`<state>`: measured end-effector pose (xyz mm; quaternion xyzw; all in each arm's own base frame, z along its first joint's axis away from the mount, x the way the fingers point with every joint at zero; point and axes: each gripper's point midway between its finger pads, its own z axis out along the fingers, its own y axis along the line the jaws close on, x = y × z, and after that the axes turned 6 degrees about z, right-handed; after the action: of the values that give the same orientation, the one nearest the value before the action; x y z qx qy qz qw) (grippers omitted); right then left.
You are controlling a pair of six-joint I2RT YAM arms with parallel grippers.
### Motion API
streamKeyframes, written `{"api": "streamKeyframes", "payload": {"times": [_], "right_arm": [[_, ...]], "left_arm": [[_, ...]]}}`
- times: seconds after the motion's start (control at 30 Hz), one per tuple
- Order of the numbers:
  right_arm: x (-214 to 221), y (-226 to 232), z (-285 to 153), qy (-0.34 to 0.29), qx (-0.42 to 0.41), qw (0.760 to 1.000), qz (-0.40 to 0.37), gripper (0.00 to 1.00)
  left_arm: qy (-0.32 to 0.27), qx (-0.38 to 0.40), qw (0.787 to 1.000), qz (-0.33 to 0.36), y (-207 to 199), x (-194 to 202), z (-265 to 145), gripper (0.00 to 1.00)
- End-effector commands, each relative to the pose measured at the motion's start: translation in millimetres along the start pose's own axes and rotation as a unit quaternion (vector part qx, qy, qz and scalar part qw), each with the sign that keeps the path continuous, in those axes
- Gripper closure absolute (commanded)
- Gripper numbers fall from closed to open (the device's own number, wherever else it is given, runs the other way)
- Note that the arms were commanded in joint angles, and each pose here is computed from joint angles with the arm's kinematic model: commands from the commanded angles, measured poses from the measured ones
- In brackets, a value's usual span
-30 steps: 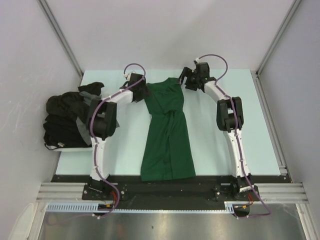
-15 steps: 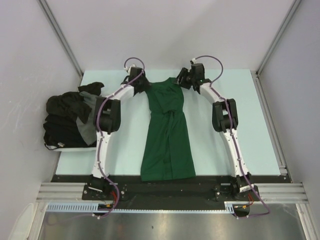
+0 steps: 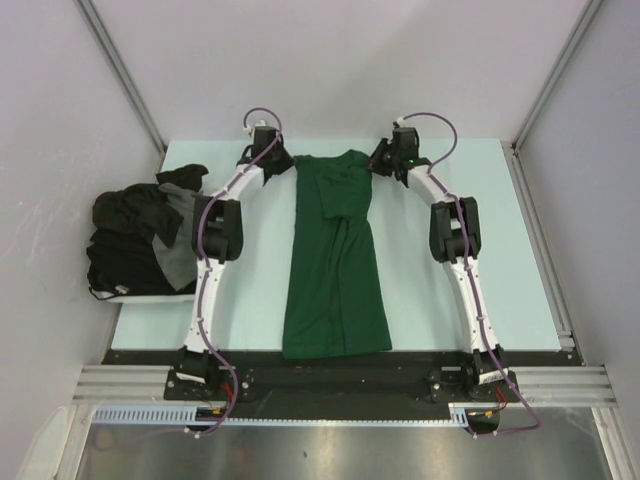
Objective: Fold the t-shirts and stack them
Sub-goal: Rotate the tshirt 90 degrees
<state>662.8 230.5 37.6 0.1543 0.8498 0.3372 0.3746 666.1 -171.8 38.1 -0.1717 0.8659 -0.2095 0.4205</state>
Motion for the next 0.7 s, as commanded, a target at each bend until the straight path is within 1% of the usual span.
{"api": "streamKeyframes", "payload": {"times": [0.0, 0.07, 0.1, 0.13, 0.17, 0.2, 0.23, 0.27, 0.3, 0.33, 0.37, 0.4, 0.43, 0.47, 0.5, 0.53, 0.57, 0.6, 0.67], "right_arm": [[-77.9, 8.3, -29.8, -0.09, 0.003, 0.995, -0.03, 0.82], [-72.0, 14.3, -25.8, -0.079, -0.016, 0.996, -0.046, 0.56], [-67.6, 18.6, -25.0, -0.069, -0.026, 0.996, -0.052, 0.42], [-65.1, 25.9, -23.6, -0.065, -0.035, 0.995, -0.061, 0.31], [-61.2, 25.8, -24.7, -0.054, -0.032, 0.996, -0.071, 0.17], [-60.2, 31.3, -27.7, -0.045, -0.042, 0.995, -0.078, 0.01], [-67.7, 43.9, -38.3, -0.045, -0.05, 0.994, -0.091, 0.0], [-72.4, 49.1, -45.6, -0.044, -0.054, 0.992, -0.109, 0.0], [-78.7, 57.4, -55.8, -0.045, -0.058, 0.99, -0.118, 0.0], [-82.6, 58.5, -67.8, -0.037, -0.052, 0.991, -0.117, 0.01], [-99.6, 70.6, -93.3, -0.045, -0.054, 0.99, -0.119, 0.0], [-102.5, 73.4, -108.0, -0.035, -0.055, 0.992, -0.104, 0.0], [-94.5, 67.9, -120.4, -0.007, -0.046, 0.995, -0.085, 0.0], [-94.5, 69.6, -146.8, 0.005, -0.044, 0.997, -0.07, 0.0], [-78.1, 67.4, -157.2, 0.036, -0.046, 0.996, -0.061, 0.0], [-64.3, 65.6, -171.2, 0.058, -0.039, 0.996, -0.057, 0.0], [-48.7, 65.8, -181.4, 0.078, -0.036, 0.995, -0.058, 0.0], [-10.5, 63.2, -200.2, 0.12, -0.03, 0.991, -0.053, 0.0], [38.8, 56.2, -217.5, 0.173, -0.016, 0.983, -0.052, 0.0]], "left_arm": [[-0.037, 0.053, 0.998, 0.007, -17.0, -31.2, 5.4, 0.87], [-0.041, 0.059, 0.997, 0.004, -18.1, -30.9, 8.3, 0.86], [-0.046, 0.071, 0.996, 0.005, -22.2, -34.6, 8.0, 0.84], [-0.046, 0.078, 0.996, 0.006, -24.9, -33.5, 8.5, 0.81], [-0.049, 0.085, 0.995, 0.009, -28.6, -36.2, 7.6, 0.77], [-0.049, 0.091, 0.995, 0.016, -32.5, -38.7, 4.5, 0.62], [-0.047, 0.097, 0.994, 0.023, -36.4, -41.0, 1.0, 0.55], [-0.046, 0.094, 0.994, 0.031, -37.0, -44.1, -3.6, 0.51], [-0.061, 0.101, 0.992, 0.051, -50.1, -61.4, -20.1, 0.45], [-0.063, 0.103, 0.991, 0.062, -55.0, -68.0, -29.2, 0.44], [-0.059, 0.099, 0.991, 0.071, -58.2, -72.2, -41.0, 0.43], [-0.061, 0.105, 0.989, 0.084, -64.9, -78.6, -52.9, 0.42], [-0.069, 0.123, 0.985, 0.095, -81.6, -93.6, -82.1, 0.41], [-0.059, 0.133, 0.984, 0.105, -91.5, -89.8, -97.0, 0.41], [-0.057, 0.128, 0.983, 0.117, -93.5, -88.6, -108.1, 0.39], [-0.079, 0.139, 0.979, 0.124, -112.9, -107.2, -145.6, 0.37], [-0.05, 0.141, 0.981, 0.127, -109.5, -81.8, -147.3, 0.36], [-0.043, 0.148, 0.98, 0.127, -115.1, -75.8, -159.1, 0.36], [-0.016, 0.152, 0.982, 0.114, -122.3, -51.0, -178.1, 0.36]]}}
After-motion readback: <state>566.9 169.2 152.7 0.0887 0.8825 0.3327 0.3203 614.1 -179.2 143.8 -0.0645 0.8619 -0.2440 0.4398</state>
